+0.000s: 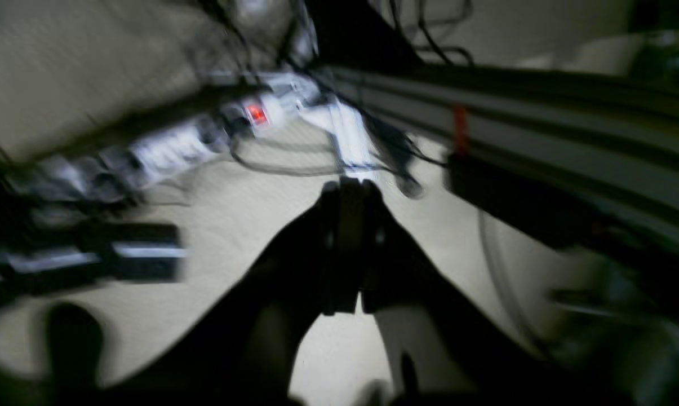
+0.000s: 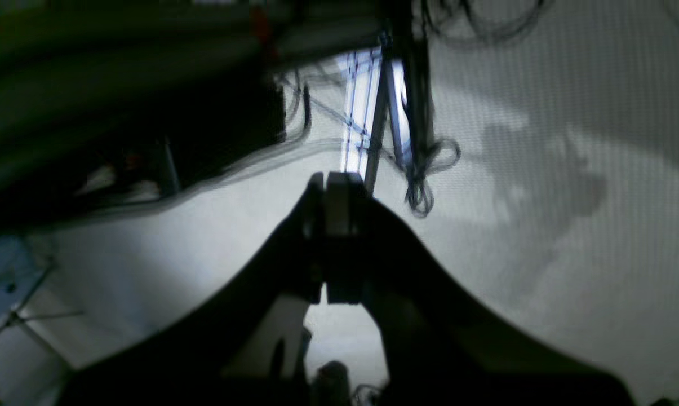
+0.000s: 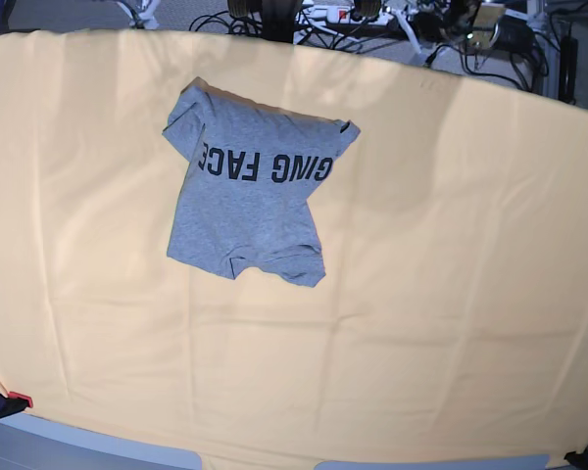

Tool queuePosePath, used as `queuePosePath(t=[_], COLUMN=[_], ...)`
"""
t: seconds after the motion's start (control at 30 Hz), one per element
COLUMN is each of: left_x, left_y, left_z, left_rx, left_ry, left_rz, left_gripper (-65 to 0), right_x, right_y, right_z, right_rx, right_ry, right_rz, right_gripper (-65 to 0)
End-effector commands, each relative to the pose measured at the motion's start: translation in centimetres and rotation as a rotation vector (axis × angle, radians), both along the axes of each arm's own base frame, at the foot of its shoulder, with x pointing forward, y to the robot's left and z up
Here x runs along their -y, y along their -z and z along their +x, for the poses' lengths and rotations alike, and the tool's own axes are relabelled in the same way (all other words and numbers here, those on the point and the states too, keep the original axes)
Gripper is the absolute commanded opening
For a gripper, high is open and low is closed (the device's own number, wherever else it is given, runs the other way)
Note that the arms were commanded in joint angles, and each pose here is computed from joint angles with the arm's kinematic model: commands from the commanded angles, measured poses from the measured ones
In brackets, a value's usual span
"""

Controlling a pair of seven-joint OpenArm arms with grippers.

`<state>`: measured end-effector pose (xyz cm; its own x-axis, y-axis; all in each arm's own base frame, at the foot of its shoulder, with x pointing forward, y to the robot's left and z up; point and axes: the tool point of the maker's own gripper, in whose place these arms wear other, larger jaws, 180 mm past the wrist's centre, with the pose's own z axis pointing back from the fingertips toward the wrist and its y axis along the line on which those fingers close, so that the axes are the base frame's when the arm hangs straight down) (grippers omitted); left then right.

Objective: Layout the t-shirt on the table in an organized manner, then fold the t-shirt properly

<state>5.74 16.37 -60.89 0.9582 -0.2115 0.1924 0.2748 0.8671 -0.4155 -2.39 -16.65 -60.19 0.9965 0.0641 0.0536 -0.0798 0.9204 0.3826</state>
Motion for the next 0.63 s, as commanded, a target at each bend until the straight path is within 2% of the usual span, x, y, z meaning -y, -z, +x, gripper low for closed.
queuePosePath(t=[0.0,0.1,0.2,0.27,0.4,0.5,0.6], left_x=[0.5,1.7,4.9,7.0,8.4,8.9,9.4], left_y=[0.4,1.8,2.1,2.3,2.5,2.5,2.7], left_z=[0.9,2.3,1.7,1.0,0.4,-0.1,0.0], left_rx=[0.036,0.148,0.172,0.164,0.169,0.14,0.145], left_ry=[-0.002,-0.016,-0.046,-0.04,0.0,-0.036,-0.06], left_rz=[0.022,0.152,0.141,0.129,0.147,0.134,0.165], left_gripper=[-65.0,-65.0,-65.0,-65.0,-65.0,-65.0,-65.0], right_x=[0.7,1.2,0.3,-1.2,-4.3,-6.5,-7.9], right_y=[0.3,1.8,2.5,2.7,2.9,2.7,2.5], right_z=[-0.2,0.5,1.7,2.3,2.6,3.2,4.1], right_rx=[-0.015,-0.029,0.015,0.057,0.086,0.122,0.173], right_ry=[-0.026,-0.048,-0.075,-0.11,-0.138,-0.109,-0.093], right_rz=[-0.03,-0.173,-0.253,-0.256,-0.244,-0.203,-0.173], right_gripper=[-65.0,-65.0,-65.0,-65.0,-65.0,-65.0,-65.0])
